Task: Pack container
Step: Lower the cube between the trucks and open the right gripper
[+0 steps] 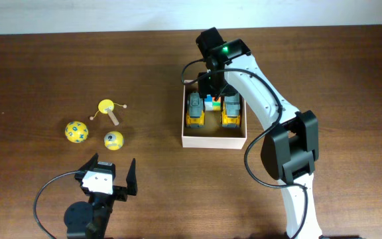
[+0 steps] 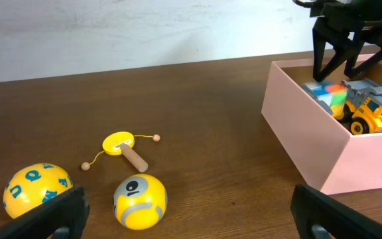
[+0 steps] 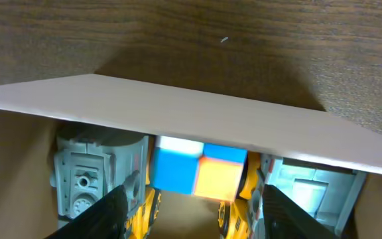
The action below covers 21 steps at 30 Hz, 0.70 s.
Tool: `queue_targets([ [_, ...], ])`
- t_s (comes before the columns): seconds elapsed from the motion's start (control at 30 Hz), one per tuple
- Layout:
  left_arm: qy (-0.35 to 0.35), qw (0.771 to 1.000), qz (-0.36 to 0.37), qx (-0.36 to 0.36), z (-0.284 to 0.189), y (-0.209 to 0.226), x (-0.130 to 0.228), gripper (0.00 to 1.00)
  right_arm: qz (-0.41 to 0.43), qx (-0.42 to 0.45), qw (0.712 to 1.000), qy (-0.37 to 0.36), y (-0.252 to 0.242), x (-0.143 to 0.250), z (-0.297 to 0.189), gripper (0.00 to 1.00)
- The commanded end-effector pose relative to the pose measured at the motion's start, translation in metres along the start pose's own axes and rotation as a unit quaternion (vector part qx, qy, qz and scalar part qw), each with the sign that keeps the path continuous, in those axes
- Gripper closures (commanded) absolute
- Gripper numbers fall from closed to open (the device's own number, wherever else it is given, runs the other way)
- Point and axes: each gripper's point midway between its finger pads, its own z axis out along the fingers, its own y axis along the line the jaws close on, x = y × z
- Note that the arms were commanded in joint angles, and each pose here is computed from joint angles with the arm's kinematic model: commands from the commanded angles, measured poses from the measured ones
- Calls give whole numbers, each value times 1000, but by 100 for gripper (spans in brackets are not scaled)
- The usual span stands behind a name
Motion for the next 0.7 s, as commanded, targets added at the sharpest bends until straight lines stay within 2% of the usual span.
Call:
queue_targets([
  [0.0, -2, 1000, 8, 2, 0, 0, 0, 1, 0, 4, 1000, -5, 3, -2, 0, 39],
  [0.37, -2, 1000, 8, 2, 0, 0, 0, 1, -4, 6, 1000, 2, 2, 4, -10, 39],
  [0.67, -2, 1000, 8, 2, 0, 0, 0, 1, -49, -3, 999, -17, 11, 17, -94, 24],
])
